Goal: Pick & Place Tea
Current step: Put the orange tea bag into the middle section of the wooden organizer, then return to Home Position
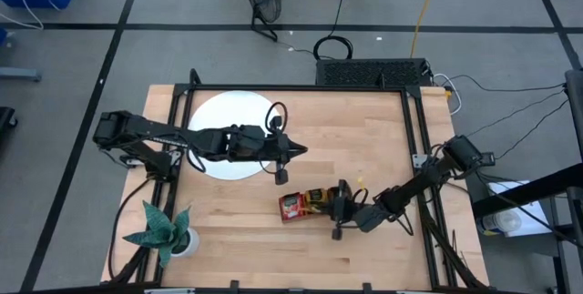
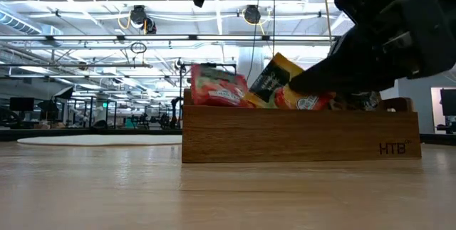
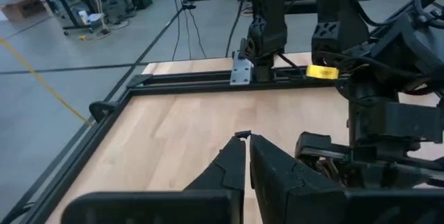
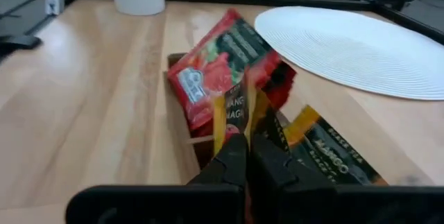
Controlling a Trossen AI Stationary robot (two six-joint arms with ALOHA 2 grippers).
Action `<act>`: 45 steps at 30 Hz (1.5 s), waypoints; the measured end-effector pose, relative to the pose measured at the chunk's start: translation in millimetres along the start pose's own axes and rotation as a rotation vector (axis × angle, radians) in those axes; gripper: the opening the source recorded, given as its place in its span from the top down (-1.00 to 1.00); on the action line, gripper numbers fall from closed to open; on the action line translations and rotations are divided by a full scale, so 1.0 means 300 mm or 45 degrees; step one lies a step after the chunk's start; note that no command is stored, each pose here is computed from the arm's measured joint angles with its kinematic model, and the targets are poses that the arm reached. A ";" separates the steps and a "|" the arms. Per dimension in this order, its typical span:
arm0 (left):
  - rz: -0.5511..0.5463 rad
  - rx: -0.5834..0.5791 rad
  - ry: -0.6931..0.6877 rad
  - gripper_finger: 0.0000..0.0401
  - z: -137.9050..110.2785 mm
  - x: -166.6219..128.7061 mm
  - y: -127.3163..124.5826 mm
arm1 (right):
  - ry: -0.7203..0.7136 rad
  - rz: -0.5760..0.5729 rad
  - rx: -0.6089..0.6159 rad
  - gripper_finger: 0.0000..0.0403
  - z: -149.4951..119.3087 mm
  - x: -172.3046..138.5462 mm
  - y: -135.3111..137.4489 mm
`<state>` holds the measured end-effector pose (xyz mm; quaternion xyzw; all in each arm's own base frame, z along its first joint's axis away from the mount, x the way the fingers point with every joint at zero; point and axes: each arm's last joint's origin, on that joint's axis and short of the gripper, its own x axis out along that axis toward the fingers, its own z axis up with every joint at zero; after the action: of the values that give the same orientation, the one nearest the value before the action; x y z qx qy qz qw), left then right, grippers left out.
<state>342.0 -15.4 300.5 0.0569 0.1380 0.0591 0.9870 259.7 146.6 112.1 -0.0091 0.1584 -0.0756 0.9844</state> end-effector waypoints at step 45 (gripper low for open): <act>-0.202 0.087 0.005 0.85 -0.015 -0.132 0.006 | -0.196 -0.017 -0.139 0.31 0.319 -0.285 -0.157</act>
<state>302.7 -18.6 307.0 0.0794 0.1460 -0.0238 0.9858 202.6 112.5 231.6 -0.0695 0.0861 -0.0723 0.9912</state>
